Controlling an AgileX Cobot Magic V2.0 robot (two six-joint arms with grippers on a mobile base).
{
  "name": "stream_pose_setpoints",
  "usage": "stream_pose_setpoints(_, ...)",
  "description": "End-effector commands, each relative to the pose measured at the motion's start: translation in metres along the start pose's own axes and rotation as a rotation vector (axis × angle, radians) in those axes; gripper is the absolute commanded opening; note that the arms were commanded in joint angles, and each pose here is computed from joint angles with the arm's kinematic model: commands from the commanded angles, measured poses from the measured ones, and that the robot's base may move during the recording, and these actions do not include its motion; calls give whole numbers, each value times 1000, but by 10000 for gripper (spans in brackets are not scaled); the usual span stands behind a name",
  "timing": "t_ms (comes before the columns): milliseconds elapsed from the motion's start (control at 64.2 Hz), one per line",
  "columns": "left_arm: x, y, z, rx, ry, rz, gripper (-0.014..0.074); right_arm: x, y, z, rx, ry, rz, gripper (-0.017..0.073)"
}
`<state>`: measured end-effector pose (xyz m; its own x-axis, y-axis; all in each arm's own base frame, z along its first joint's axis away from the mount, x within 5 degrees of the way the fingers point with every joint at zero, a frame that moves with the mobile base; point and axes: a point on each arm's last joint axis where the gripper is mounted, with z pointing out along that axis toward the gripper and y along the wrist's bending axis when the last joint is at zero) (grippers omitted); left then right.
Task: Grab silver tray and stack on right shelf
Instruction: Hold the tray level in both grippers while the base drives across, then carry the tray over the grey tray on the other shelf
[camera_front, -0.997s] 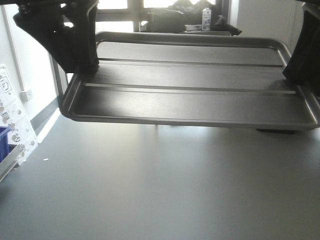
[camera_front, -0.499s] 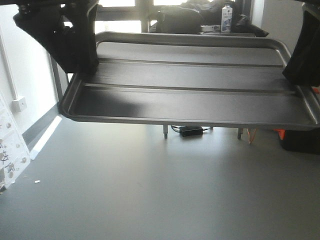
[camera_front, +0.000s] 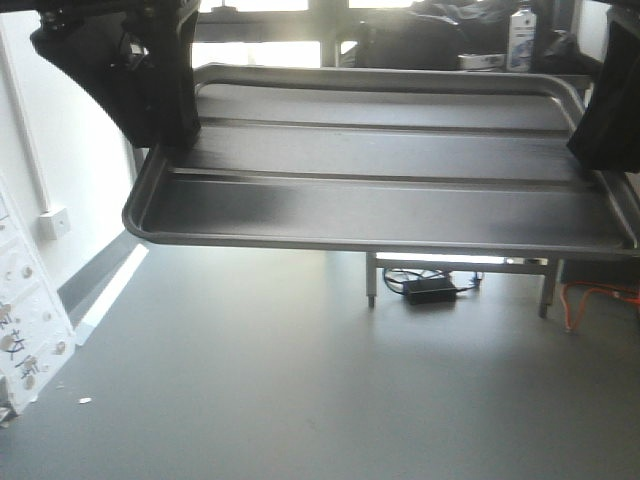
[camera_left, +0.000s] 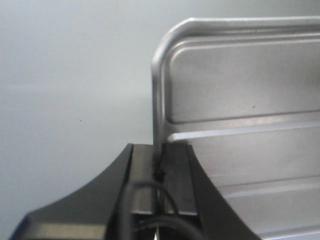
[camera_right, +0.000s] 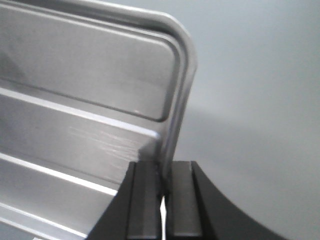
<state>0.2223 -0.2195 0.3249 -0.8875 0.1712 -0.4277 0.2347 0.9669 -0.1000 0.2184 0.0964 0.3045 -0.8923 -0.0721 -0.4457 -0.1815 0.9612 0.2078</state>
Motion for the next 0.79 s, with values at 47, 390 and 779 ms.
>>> stream_pose_setpoints(47,-6,-2,-17,32,-72,23,-101,-9,4,-15,-20,-92,-38,56)
stream_pose_setpoints(390,-7,-4,-9,23,-56,27,-101,-9,4,-15,-20,-92,-38,56)
stream_pose_setpoints(779,-7,-5,-4,16,-45,29,-101,-9,4,-15,-20,-92,-38,56)
